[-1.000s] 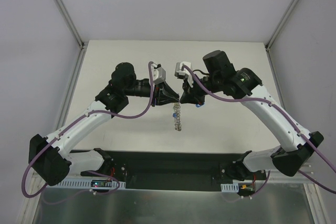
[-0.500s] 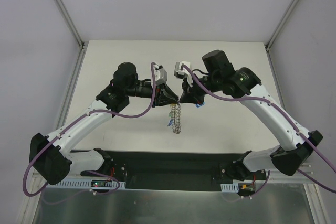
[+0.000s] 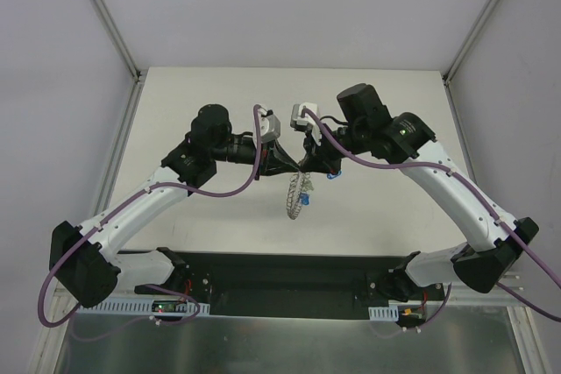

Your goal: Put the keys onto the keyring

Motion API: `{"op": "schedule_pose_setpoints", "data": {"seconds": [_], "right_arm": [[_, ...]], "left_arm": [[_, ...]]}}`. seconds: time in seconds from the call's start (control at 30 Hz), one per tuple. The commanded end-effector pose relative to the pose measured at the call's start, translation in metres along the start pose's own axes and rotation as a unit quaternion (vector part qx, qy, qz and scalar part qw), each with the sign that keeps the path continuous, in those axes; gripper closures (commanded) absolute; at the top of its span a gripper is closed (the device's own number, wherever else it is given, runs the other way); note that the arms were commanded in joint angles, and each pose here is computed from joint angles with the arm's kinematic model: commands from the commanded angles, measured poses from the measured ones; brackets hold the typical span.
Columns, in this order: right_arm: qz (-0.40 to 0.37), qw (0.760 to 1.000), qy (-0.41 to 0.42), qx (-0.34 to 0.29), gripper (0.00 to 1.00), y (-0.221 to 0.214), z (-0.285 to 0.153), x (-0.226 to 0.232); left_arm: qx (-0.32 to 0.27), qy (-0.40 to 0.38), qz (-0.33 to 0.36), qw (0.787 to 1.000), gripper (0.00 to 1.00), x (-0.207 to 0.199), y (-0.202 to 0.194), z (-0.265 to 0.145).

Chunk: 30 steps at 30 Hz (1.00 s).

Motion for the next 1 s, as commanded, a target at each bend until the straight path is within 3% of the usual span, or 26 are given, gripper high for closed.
{"op": "schedule_pose_setpoints", "data": {"seconds": [0.0,0.13,0.23,0.47,0.7,0.9,0.97], "right_arm": [[-0.029,0.998,0.003,-0.049,0.94,0.028,-0.006,0.005],[-0.027,0.997,0.000,-0.067,0.61,0.032,-0.008,0.006],[-0.009,0.996,-0.011,-0.086,0.51,0.033,-0.011,0.003],[0.082,0.982,-0.080,-0.150,0.41,0.023,-0.031,-0.030],[0.154,0.963,-0.172,-0.136,0.36,-0.021,-0.028,-0.063],[0.257,0.920,-0.279,-0.103,0.36,-0.085,-0.005,-0.107],[0.286,0.894,-0.334,-0.090,0.37,-0.111,-0.001,-0.127]], "left_arm": [[-0.007,0.002,0.029,1.000,1.00,0.001,0.011,0.002],[-0.001,0.039,0.033,0.999,1.00,0.009,0.008,-0.002],[0.003,0.065,0.035,0.997,1.00,0.014,0.003,-0.006],[-0.021,0.109,0.014,0.994,1.00,0.025,-0.003,-0.018],[-0.052,0.185,-0.036,0.981,1.00,0.048,-0.018,-0.055],[-0.050,0.253,-0.053,0.965,1.00,0.058,-0.032,-0.086],[-0.046,0.272,-0.051,0.960,1.00,0.060,-0.035,-0.093]]}}
Point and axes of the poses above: each gripper's point midway between its finger pads, its own z axis out along the fingers, its own x axis along the line the jaws close on, y = z × x, the point moved 1 cm from there along -z, back along the fingers, and after that the axes turned 6 degrees about z, right-handed, at the moved point
